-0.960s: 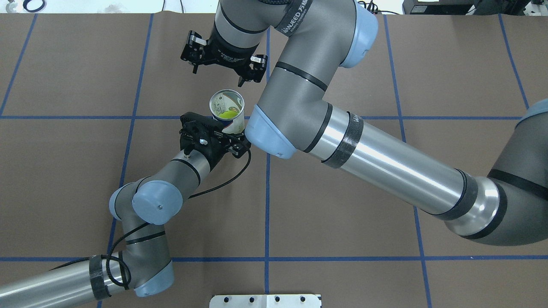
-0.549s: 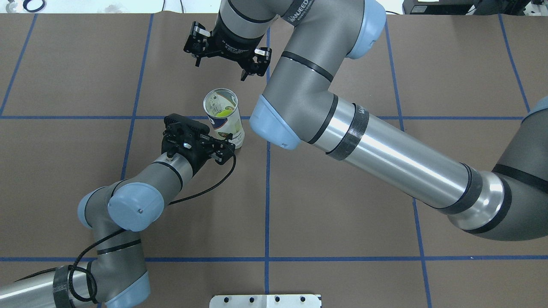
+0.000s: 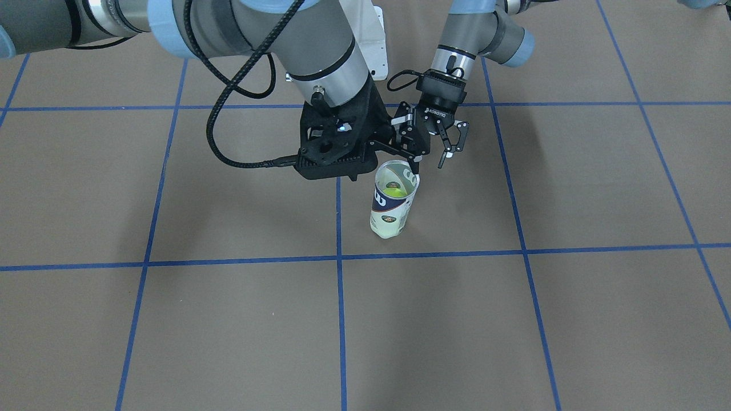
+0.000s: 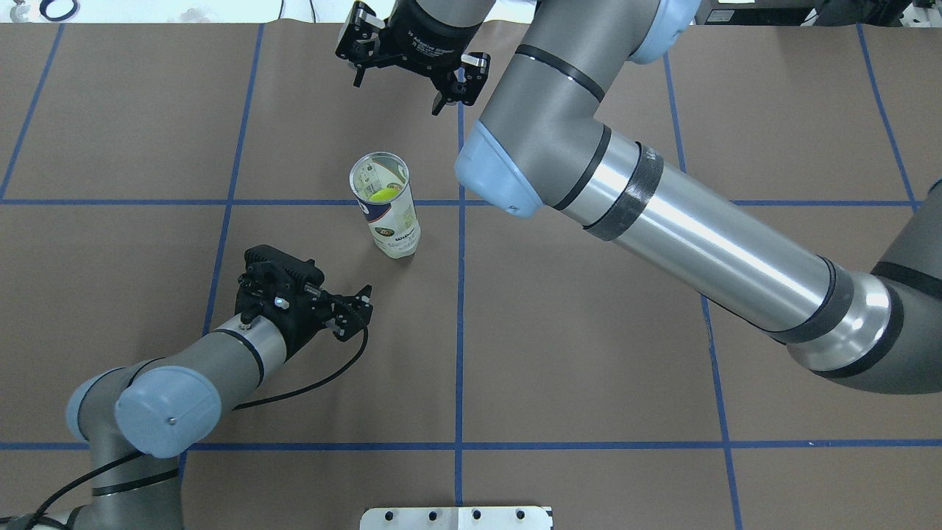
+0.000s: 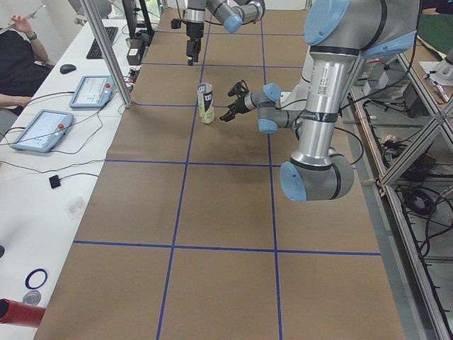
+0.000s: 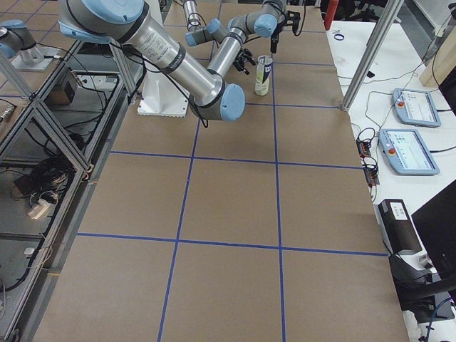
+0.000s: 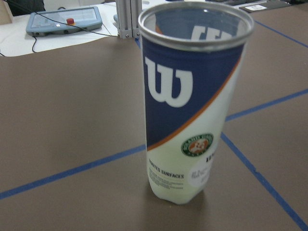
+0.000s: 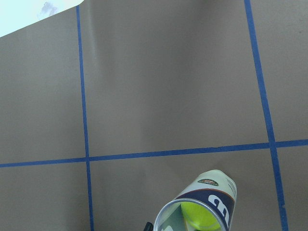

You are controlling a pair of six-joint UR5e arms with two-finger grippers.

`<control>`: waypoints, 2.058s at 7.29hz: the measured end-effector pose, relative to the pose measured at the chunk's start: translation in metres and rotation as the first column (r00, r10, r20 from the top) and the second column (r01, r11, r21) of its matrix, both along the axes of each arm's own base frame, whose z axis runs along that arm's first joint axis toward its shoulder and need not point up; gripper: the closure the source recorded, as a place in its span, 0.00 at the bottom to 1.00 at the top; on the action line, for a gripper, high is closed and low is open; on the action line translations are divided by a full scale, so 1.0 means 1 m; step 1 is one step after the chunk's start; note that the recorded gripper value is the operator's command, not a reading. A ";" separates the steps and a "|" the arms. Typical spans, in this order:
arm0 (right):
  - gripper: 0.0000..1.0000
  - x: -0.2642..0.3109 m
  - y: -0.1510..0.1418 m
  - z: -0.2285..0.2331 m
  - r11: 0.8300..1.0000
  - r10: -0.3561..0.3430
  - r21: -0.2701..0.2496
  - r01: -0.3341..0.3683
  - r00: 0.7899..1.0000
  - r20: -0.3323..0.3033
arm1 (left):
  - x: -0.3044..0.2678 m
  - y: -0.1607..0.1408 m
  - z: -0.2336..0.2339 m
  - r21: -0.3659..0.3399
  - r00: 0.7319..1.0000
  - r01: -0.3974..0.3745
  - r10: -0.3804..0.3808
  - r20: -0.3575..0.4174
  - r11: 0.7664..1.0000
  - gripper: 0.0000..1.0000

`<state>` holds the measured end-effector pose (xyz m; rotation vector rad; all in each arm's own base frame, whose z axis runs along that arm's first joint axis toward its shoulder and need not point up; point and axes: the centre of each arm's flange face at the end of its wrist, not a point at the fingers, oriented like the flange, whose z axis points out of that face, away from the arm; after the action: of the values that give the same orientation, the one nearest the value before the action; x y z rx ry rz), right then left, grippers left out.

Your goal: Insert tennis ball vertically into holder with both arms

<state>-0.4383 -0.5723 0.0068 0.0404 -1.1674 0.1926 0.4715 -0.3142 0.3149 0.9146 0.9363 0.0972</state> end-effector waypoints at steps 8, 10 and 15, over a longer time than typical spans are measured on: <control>0.01 0.279 -0.099 0.357 0.948 -0.129 0.238 0.209 0.942 -0.310 | -0.216 -0.168 0.067 -0.320 0.942 -0.284 0.325 0.081 0.904 0.00; 0.01 0.340 -0.099 0.432 0.933 -0.185 0.220 0.285 0.904 -0.387 | -0.274 -0.217 0.125 -0.396 0.927 -0.221 0.318 0.199 0.891 0.00; 0.01 0.391 -0.055 0.543 0.936 -0.143 0.213 0.281 0.854 -0.500 | -0.436 -0.282 0.238 -0.612 0.862 -0.168 0.416 0.289 0.773 0.00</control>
<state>-0.0477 -0.6272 0.5499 0.1963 -0.6847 -0.1796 0.0357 -0.5960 0.5525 0.1564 0.6439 0.2591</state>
